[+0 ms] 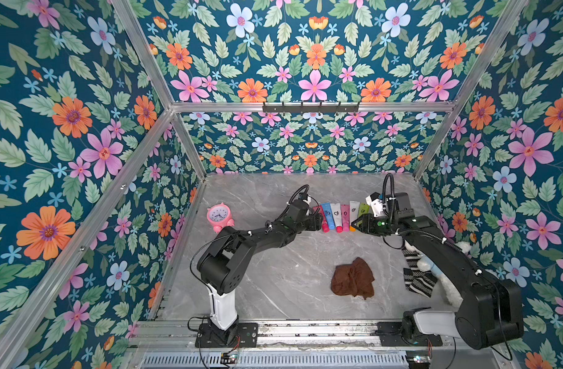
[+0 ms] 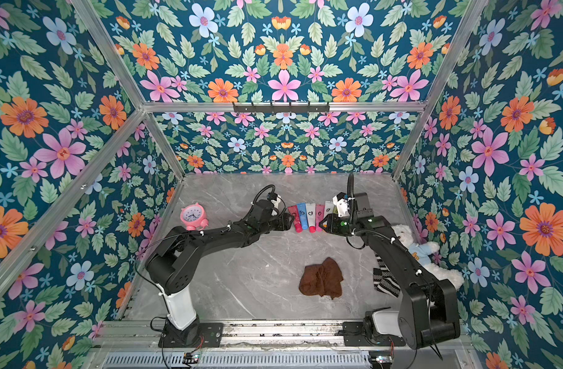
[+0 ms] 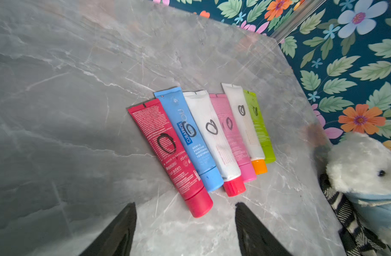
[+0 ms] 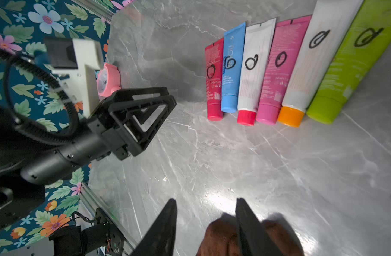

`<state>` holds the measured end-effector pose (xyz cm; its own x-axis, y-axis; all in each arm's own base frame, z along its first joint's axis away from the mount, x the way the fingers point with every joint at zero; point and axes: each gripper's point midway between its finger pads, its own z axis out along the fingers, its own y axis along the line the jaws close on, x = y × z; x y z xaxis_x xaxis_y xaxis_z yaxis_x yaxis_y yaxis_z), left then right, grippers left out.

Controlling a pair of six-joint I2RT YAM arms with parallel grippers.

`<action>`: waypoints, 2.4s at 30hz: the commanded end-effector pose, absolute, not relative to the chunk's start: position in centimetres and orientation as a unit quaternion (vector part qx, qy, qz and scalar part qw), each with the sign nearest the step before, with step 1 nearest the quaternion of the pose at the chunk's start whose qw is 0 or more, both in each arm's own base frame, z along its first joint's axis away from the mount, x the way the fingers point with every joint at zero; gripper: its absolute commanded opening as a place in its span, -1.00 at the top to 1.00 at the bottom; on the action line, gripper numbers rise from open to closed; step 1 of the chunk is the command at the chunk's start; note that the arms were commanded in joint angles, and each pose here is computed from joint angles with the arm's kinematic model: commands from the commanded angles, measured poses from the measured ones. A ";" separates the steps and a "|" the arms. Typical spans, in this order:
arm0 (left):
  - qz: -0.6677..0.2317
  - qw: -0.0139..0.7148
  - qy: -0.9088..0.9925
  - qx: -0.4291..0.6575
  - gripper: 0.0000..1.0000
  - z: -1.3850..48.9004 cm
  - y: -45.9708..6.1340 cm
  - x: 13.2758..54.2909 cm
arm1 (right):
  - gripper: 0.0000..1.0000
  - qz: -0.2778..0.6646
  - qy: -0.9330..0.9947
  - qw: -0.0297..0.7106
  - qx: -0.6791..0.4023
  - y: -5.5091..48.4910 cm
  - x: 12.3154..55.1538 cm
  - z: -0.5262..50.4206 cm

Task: Wipe the surface of the toothpaste tube
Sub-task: Pick up the toothpaste from the center of the board.

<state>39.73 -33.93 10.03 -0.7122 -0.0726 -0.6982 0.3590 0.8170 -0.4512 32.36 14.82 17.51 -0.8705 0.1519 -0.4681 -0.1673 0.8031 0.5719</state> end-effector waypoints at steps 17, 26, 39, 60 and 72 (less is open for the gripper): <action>-0.274 0.306 0.909 0.074 -0.47 5.3 -36.3 38.5 | -0.07 0.276 0.932 0.235 0.018 12.8 27.7 15.7; -0.248 0.302 0.917 0.075 -0.43 3.4 -36.3 39.0 | -0.03 0.286 0.928 0.237 0.014 12.8 26.6 16.7; -0.150 0.299 0.935 0.116 0.22 3.9 -33.0 37.8 | -0.01 0.289 0.927 0.240 0.013 12.8 26.2 17.1; -0.214 0.307 0.916 0.148 -0.42 4.7 -34.3 38.4 | 0.02 0.307 0.922 0.237 0.006 13.4 26.2 17.2; -0.213 0.299 0.921 0.133 0.34 3.2 -32.2 38.1 | 0.03 0.322 0.916 0.237 0.000 13.9 26.2 17.9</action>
